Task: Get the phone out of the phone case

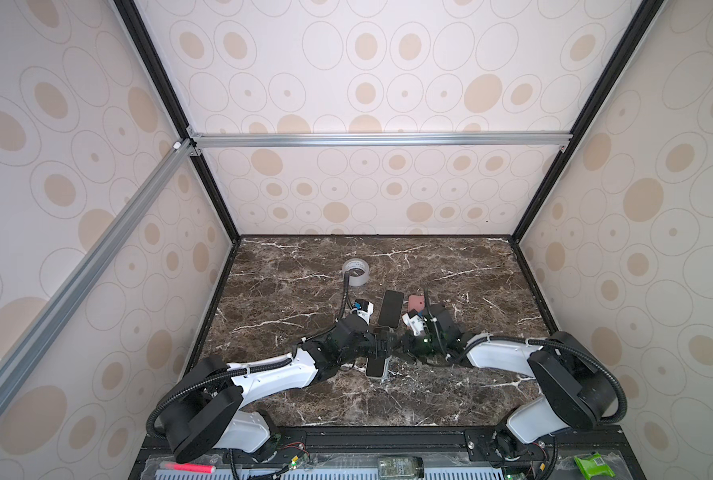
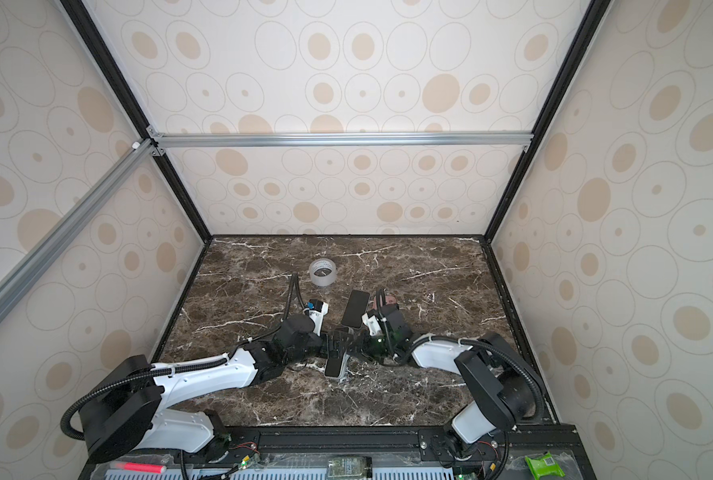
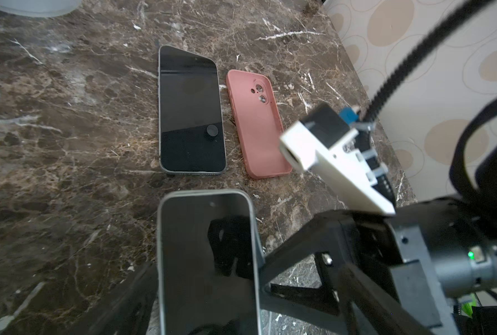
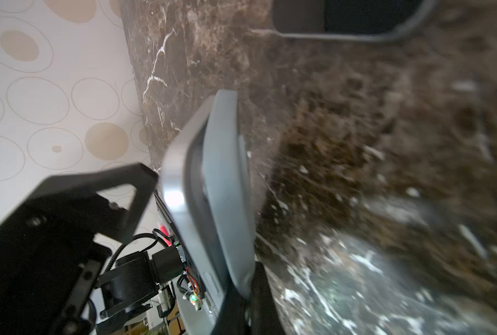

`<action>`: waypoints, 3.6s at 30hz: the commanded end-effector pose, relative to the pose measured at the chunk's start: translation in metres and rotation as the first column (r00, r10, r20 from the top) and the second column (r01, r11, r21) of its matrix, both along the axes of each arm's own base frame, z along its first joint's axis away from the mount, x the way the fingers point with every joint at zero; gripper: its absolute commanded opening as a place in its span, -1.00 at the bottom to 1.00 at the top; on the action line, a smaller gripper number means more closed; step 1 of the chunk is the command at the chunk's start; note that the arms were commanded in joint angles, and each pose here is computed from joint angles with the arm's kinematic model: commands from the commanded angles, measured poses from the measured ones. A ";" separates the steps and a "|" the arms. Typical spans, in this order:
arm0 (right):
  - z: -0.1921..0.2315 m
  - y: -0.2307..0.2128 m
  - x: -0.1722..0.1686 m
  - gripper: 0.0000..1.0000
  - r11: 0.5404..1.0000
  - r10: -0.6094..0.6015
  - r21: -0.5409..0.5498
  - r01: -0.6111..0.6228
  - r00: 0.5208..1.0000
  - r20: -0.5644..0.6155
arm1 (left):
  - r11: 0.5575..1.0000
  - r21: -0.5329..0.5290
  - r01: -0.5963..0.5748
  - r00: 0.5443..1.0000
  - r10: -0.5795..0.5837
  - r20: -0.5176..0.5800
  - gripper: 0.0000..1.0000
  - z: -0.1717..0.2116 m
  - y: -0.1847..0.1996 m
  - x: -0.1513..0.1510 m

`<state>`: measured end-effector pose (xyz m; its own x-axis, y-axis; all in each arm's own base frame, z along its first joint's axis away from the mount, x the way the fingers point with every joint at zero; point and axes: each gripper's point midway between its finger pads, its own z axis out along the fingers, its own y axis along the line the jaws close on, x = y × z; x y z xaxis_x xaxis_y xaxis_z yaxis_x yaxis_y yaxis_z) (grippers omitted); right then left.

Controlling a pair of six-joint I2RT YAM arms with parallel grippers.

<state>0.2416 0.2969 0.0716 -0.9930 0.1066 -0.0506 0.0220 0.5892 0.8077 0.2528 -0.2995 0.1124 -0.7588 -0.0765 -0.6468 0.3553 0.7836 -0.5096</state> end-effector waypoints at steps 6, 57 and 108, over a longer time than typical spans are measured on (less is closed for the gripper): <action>-0.001 0.008 -0.013 -1.00 0.997 0.048 0.064 -0.046 0.998 -0.039 | 0.995 0.080 -0.052 0.998 0.053 -0.017 0.83 -0.005 0.009 -0.001; -0.005 0.000 -0.017 -1.00 0.998 0.056 -0.005 -0.056 0.998 -0.007 | 0.911 0.399 -0.103 0.989 0.139 -0.060 0.36 -0.046 0.039 -0.005; -0.005 0.000 -0.018 -1.00 0.997 0.064 -0.053 -0.062 0.998 0.022 | 0.847 0.520 -0.115 0.985 0.166 -0.053 0.23 -0.059 0.034 0.006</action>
<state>0.2215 0.2927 0.0491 -0.9981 0.0528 -0.0314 0.0105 0.6498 0.7600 0.2599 -0.2925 0.0642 -0.8104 0.1128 -0.5749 0.2521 0.9529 -0.1684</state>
